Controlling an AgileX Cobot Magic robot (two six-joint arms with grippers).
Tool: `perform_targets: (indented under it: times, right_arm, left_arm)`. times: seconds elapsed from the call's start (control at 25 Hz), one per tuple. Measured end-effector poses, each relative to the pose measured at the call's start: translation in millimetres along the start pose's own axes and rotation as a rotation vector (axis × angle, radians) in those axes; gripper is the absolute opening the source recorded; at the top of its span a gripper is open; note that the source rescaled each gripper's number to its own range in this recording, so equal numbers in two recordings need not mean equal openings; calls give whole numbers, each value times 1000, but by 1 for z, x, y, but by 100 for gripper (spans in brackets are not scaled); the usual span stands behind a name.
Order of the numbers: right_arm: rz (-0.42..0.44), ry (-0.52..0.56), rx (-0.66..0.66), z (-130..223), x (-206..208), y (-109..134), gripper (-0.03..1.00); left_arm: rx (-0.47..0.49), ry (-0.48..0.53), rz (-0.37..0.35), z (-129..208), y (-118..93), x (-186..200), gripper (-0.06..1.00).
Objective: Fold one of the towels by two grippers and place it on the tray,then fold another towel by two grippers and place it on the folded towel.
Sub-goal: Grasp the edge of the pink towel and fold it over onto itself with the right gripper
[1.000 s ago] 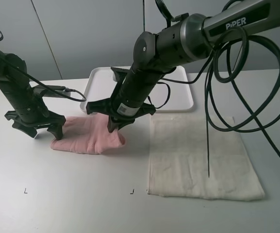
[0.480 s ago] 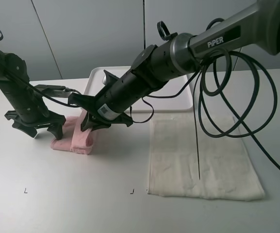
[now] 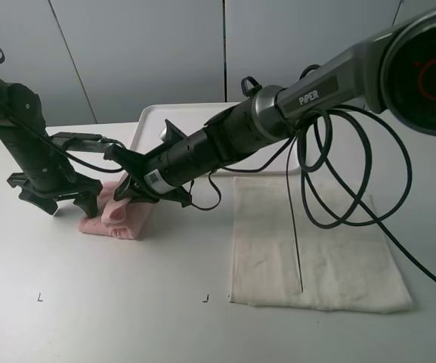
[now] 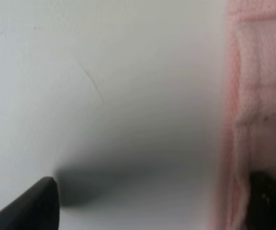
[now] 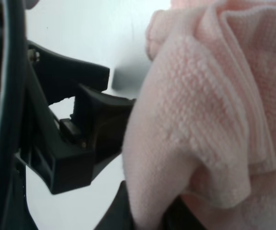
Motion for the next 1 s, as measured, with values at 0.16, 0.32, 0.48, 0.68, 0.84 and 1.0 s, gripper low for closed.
perform_targets:
  times: [0.16,0.32,0.48,0.68,0.84,1.0]
  right_arm:
    - [28,-16,6,5,-12,-8,4]
    - [39,-24,14,6,-15,-11,4]
    - [40,-31,12,5,-15,-11,4]
    - [42,-35,14,4,-15,-12,4]
    - [44,-37,14,4,-15,-12,4]
    - [37,-35,6,4,-15,-11,8]
  left_arm:
    - [1,0,1,0,0,0,99]
    - [4,-2,3,0,-1,1,99]
    - [-3,-15,1,2,0,8,99]
    - [-32,-53,-14,-2,2,38,99]
    - [-37,-136,-25,-18,5,77,99]
    - [-43,-199,-37,-30,7,109,99]
Point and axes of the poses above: a point on each arm's last joint axis where the gripper is mounted, x pointing back along that axis away from the gripper, y along the wrist's bending axis when the last joint is at zero, z = x × y, the point moved 8 cm from there along -x, pointing out along that axis toward the gripper, and after that the axes turned 3 degrees about -x, right-handed, at the moved point
